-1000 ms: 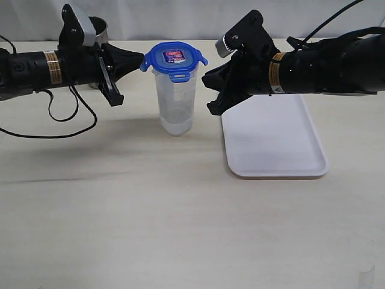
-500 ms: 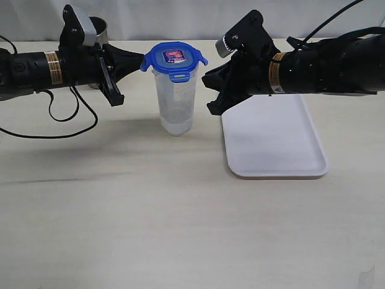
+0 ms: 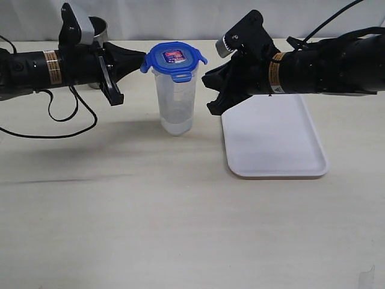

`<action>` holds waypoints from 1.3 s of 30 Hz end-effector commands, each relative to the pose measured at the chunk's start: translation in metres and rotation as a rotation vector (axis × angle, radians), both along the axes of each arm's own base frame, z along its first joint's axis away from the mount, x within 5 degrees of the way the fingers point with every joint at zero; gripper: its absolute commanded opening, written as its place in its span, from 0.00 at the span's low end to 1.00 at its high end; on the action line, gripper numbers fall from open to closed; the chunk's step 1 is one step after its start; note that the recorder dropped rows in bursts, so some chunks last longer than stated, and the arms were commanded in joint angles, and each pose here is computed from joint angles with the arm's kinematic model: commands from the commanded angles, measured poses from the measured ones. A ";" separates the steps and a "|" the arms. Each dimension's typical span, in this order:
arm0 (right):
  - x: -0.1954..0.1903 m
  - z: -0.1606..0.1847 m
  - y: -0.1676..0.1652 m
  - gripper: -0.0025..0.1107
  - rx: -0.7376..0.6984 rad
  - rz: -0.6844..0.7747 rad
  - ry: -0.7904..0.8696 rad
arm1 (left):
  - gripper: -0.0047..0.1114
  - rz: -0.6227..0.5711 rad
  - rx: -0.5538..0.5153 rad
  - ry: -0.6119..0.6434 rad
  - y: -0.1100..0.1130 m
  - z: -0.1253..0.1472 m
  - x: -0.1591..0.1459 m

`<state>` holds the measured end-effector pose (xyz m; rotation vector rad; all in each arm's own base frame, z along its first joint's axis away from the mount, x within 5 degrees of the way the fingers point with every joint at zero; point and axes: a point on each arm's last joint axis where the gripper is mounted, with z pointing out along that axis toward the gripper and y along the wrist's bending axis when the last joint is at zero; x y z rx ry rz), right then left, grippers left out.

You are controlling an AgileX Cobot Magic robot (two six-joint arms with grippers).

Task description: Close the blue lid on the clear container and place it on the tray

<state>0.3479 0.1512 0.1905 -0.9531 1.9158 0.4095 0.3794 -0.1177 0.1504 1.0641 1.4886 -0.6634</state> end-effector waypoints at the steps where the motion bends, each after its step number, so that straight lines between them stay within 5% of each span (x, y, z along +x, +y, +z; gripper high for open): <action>1: 0.001 0.002 0.001 0.06 0.004 -0.002 -0.002 | 0.04 -0.009 -0.012 0.019 0.000 0.000 -0.001; 16: 0.001 0.002 0.001 0.06 0.004 -0.002 -0.002 | 0.04 -0.009 0.011 0.040 0.001 -0.002 -0.002; 28: 0.001 0.002 0.001 0.06 0.004 -0.002 -0.002 | 0.04 0.148 -0.065 0.042 0.041 0.010 0.011; 36: 0.001 0.002 0.001 0.06 0.004 -0.002 -0.002 | 0.04 0.452 0.153 0.141 0.048 0.023 0.019; 39: 0.001 0.001 0.000 0.06 -0.004 -0.010 -0.001 | 0.04 0.483 0.205 0.146 0.043 0.025 0.014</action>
